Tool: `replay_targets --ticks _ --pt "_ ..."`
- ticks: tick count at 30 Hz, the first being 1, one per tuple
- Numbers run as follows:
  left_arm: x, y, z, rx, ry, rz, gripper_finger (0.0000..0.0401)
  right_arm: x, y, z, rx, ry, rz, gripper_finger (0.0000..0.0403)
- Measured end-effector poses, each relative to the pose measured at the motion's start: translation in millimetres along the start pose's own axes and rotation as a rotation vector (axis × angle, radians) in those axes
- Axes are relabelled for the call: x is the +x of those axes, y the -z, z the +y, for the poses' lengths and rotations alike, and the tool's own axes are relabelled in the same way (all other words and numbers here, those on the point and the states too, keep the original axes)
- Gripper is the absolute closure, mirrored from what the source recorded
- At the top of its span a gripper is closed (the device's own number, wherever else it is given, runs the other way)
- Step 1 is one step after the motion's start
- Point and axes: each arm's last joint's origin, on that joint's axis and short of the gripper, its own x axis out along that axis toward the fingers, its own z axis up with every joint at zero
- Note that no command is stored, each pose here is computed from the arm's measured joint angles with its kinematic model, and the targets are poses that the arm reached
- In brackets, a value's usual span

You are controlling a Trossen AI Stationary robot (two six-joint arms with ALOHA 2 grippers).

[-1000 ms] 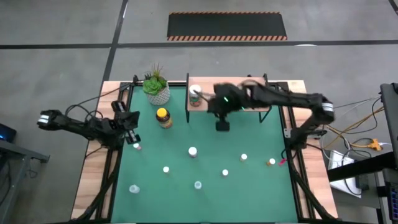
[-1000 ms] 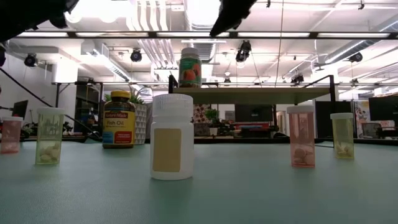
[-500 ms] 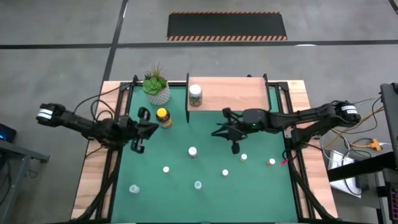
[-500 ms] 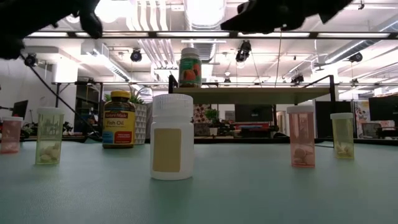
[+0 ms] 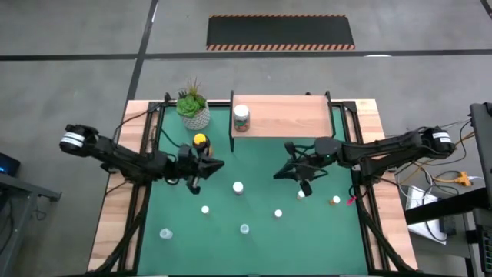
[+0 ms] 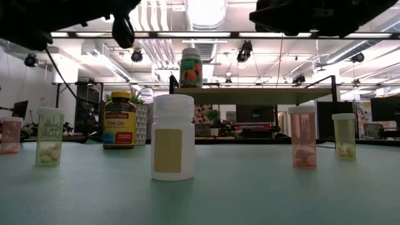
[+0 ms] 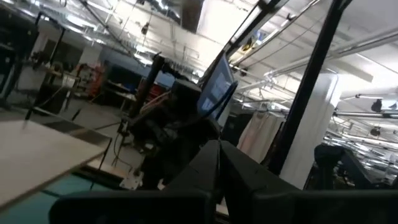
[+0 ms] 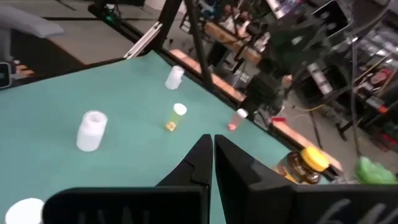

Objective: Pick and place medicine bottles onto shelf by color
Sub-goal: Put the left small pink medicine bottle on the shelf

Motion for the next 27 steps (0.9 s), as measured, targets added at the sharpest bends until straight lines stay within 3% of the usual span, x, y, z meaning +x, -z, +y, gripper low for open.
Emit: replay_targets --ticks 8,15,27 --pt "10 13 3 -0.026 -0.040 0.037 0.0401 -7 8 2 0.035 0.033 -0.001 0.0394" --pt "10 21 10 0.001 -0.204 0.047 0.0401 -8 9 2 0.033 0.038 0.005 0.0394" --pt "10 42 20 0.008 -0.305 0.096 0.0401 -8 10 1 -0.001 0.051 0.019 0.0394"
